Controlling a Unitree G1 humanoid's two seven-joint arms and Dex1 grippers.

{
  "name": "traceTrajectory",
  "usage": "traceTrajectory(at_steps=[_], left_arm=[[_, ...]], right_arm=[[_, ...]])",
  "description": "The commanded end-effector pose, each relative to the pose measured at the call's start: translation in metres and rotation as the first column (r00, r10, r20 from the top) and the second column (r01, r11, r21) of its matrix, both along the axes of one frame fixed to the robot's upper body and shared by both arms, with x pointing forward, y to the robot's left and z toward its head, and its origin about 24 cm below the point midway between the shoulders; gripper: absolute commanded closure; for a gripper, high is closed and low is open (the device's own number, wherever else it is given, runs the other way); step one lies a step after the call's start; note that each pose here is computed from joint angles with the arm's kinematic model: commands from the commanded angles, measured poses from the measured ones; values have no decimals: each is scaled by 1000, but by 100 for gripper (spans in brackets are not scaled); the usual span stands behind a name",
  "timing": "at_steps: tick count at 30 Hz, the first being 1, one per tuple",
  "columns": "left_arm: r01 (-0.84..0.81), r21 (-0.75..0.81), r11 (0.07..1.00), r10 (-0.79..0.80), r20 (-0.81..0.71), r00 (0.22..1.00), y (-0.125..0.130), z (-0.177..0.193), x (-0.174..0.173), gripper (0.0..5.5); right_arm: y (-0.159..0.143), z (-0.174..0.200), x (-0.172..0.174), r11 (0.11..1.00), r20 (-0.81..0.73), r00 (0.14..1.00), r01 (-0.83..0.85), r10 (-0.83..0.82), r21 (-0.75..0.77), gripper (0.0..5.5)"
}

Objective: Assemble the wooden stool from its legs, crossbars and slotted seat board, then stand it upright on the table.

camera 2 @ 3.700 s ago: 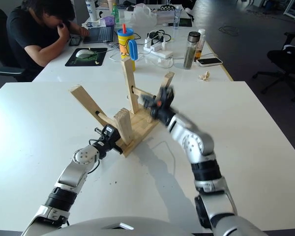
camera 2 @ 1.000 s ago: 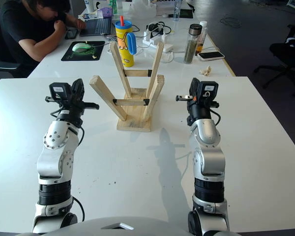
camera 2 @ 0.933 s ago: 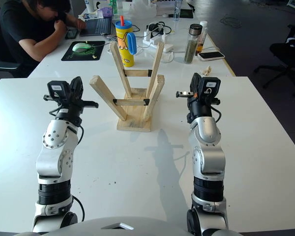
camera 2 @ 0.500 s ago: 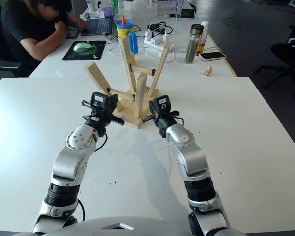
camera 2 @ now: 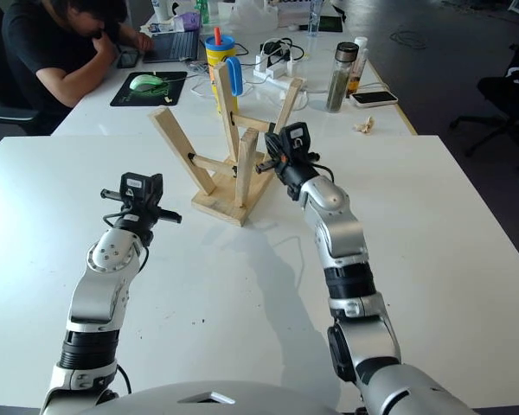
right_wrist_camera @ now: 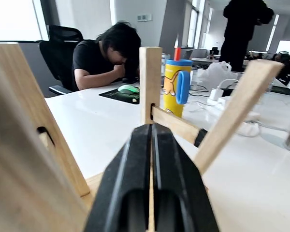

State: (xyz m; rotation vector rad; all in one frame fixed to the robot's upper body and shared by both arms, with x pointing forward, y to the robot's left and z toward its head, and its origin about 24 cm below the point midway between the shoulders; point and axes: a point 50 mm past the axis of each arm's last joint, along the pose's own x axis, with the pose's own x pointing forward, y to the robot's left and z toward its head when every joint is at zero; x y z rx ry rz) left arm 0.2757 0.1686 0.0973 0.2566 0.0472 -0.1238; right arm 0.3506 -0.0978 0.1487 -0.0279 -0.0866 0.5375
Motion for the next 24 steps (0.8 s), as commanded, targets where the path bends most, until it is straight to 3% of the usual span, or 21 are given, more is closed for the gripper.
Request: traceTrajectory(at_steps=[1, 8, 12, 15, 18, 20, 24], left_arm=[[58, 53, 997, -49, -158, 986, 8, -21, 8, 550], [96, 130, 987, -52, -307, 950, 37, -43, 14, 550], [122, 137, 983, -61, -382, 922, 45, -58, 11, 550], [146, 121, 982, -85, -405, 910, 43, -64, 8, 550], [156, 97, 983, -104, -411, 906, 37, -67, 6, 550], [164, 83, 983, -116, -409, 905, 32, -68, 5, 550], [164, 53, 985, -130, -394, 910, 26, -66, 1, 550]], right_arm=[[-4, -1, 22, 980, 28, 980, -195, 196, -25, 547], [13, 6, 9, 798, 122, 788, -595, 603, -97, 547], [39, 0, -9, 694, 129, 682, -709, 720, -122, 547], [54, -6, -23, 673, 131, 660, -729, 740, -125, 547], [68, -16, -39, 678, 124, 667, -723, 735, -131, 547], [70, -26, -46, 741, 102, 735, -659, 671, -131, 547], [43, -40, -73, 854, 35, 854, -520, 520, -8, 547]])
